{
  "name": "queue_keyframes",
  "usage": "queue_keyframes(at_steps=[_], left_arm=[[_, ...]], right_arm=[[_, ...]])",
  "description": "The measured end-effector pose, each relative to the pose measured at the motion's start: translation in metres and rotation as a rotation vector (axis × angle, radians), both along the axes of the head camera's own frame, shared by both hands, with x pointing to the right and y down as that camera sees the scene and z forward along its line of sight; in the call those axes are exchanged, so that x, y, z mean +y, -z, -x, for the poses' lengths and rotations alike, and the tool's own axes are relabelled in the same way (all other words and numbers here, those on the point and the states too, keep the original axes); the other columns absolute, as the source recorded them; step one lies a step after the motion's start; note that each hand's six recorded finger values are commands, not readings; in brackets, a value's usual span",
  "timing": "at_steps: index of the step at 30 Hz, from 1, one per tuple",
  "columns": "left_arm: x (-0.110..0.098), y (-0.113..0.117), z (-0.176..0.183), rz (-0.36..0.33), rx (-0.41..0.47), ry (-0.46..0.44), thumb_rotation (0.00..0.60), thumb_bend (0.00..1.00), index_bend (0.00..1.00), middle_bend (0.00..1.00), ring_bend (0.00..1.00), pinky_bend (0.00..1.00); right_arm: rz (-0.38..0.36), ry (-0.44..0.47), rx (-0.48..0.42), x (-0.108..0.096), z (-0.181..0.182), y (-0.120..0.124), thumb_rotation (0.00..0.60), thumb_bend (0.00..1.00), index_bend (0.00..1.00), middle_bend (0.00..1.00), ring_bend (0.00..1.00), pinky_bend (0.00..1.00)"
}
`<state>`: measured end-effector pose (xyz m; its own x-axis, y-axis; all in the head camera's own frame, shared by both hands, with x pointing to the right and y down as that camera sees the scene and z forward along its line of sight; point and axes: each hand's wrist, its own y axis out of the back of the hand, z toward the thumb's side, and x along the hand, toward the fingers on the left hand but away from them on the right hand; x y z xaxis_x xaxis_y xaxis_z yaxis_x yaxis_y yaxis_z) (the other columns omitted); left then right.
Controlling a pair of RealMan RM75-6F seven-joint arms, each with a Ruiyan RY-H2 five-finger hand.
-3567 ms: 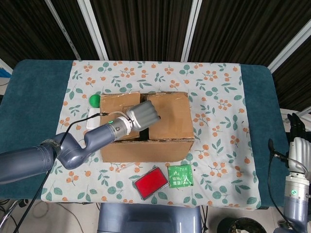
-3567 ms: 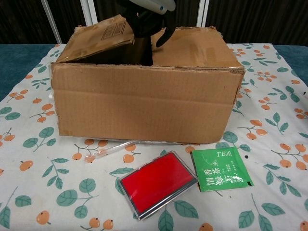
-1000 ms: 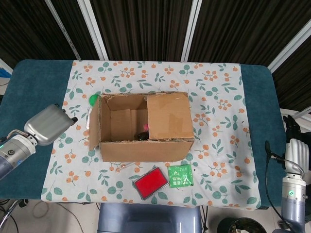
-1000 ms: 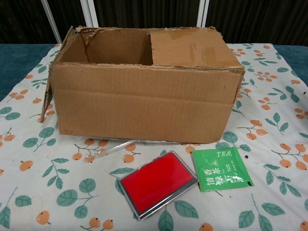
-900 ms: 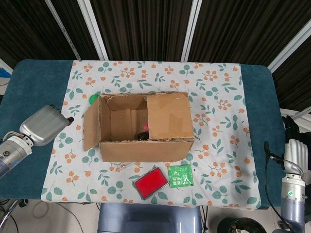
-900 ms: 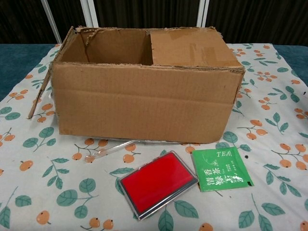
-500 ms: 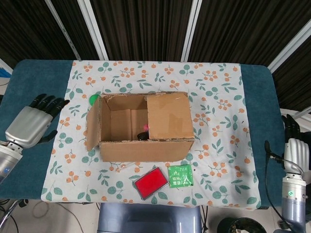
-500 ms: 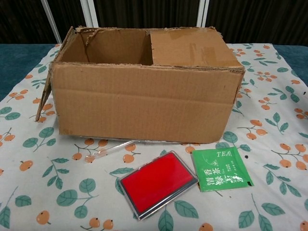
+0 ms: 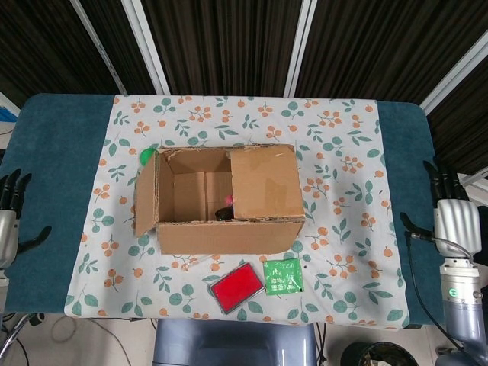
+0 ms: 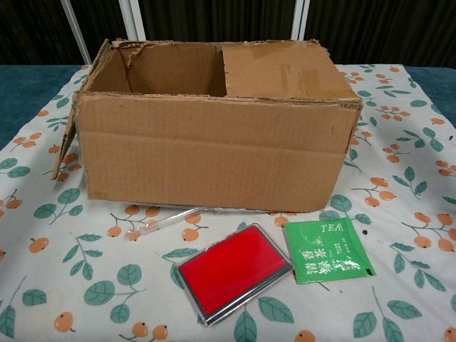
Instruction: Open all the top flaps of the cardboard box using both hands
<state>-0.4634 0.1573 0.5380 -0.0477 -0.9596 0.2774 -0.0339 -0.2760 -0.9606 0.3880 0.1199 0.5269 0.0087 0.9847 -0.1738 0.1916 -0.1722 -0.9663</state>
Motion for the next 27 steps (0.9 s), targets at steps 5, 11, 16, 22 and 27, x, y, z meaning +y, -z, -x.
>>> queue_keyframes(at_steps=[5,11,16,22,27], left_arm=[[0.009,-0.008,0.012,-0.011,0.016,0.021,0.600,0.16,0.00,0.00,0.00,0.00],[0.012,-0.012,0.017,-0.028,0.064,0.037,0.600,0.16,0.00,0.00,0.00,0.00],[0.012,-0.015,0.022,-0.033,0.094,0.051,0.600,0.16,0.00,0.00,0.00,0.00],[0.012,-0.019,0.025,-0.014,0.126,0.064,0.600,0.16,0.00,0.00,0.00,0.00],[0.012,-0.020,0.026,-0.006,0.135,0.065,0.600,0.16,0.00,0.00,0.00,0.00]], right_arm=[[0.018,0.174,0.030,-0.029,0.047,0.013,0.600,0.27,0.00,0.00,0.00,0.23],[0.021,0.385,0.092,-0.063,0.109,0.025,0.600,0.42,0.00,0.00,0.00,0.23],[0.030,0.552,0.130,-0.084,0.166,0.028,0.600,0.83,0.15,0.12,0.11,0.28],[0.015,0.780,0.155,-0.101,0.255,0.028,0.600,1.00,0.38,0.30,0.25,0.36],[0.051,0.886,0.142,-0.103,0.310,0.009,0.600,1.00,0.45,0.34,0.28,0.36]])
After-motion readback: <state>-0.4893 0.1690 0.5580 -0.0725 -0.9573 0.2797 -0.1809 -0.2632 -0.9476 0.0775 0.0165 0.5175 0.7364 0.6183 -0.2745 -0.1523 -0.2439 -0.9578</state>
